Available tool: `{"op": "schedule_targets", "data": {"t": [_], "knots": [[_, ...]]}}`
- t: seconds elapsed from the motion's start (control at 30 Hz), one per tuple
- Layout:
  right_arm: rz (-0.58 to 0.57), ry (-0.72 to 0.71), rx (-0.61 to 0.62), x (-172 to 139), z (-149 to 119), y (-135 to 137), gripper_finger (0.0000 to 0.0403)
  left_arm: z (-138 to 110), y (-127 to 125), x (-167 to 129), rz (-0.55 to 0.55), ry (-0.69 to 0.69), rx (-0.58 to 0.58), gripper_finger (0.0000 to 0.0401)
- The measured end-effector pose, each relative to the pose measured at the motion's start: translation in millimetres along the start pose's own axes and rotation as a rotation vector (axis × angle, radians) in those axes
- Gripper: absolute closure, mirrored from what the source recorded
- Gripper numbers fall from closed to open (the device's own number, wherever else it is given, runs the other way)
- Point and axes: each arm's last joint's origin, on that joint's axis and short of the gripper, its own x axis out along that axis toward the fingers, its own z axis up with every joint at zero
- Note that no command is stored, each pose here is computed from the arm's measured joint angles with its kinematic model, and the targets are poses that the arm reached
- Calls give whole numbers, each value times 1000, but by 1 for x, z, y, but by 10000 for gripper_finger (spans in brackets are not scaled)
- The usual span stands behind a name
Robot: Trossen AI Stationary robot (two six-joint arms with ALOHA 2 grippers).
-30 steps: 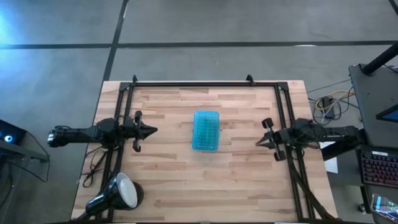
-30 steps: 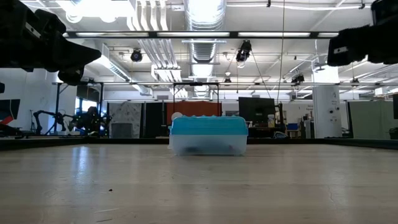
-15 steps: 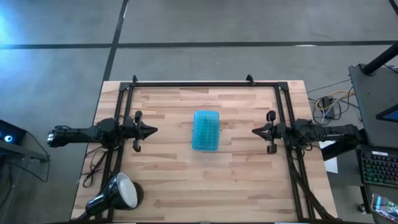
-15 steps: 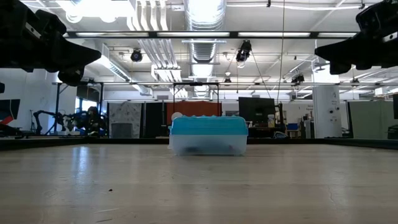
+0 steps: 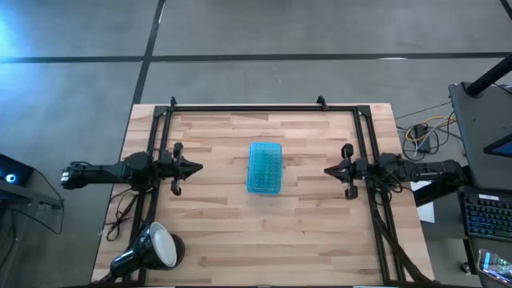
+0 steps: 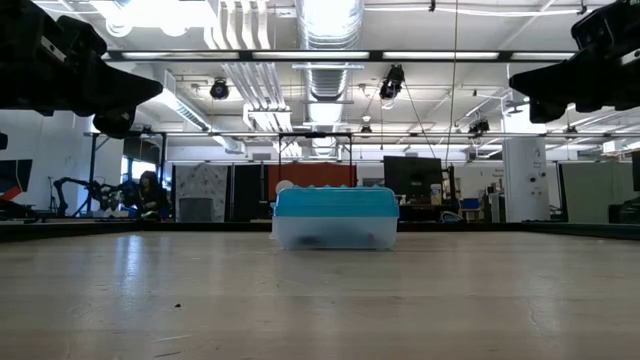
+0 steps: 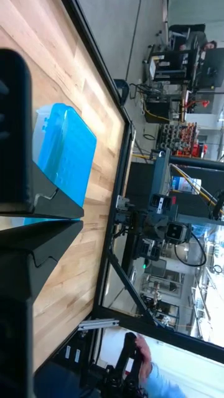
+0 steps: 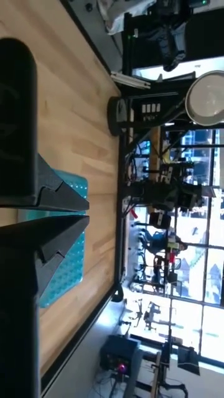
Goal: Pick & place school supplies into a supply box
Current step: Return to Home Position
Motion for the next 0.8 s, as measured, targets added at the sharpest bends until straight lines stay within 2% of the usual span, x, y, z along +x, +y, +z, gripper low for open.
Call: {"op": "schedule_targets", "data": {"t": [0.8], "knots": [[0,14,-5,1,-1,0,390,0,0,0,0,1,0,401]]}}
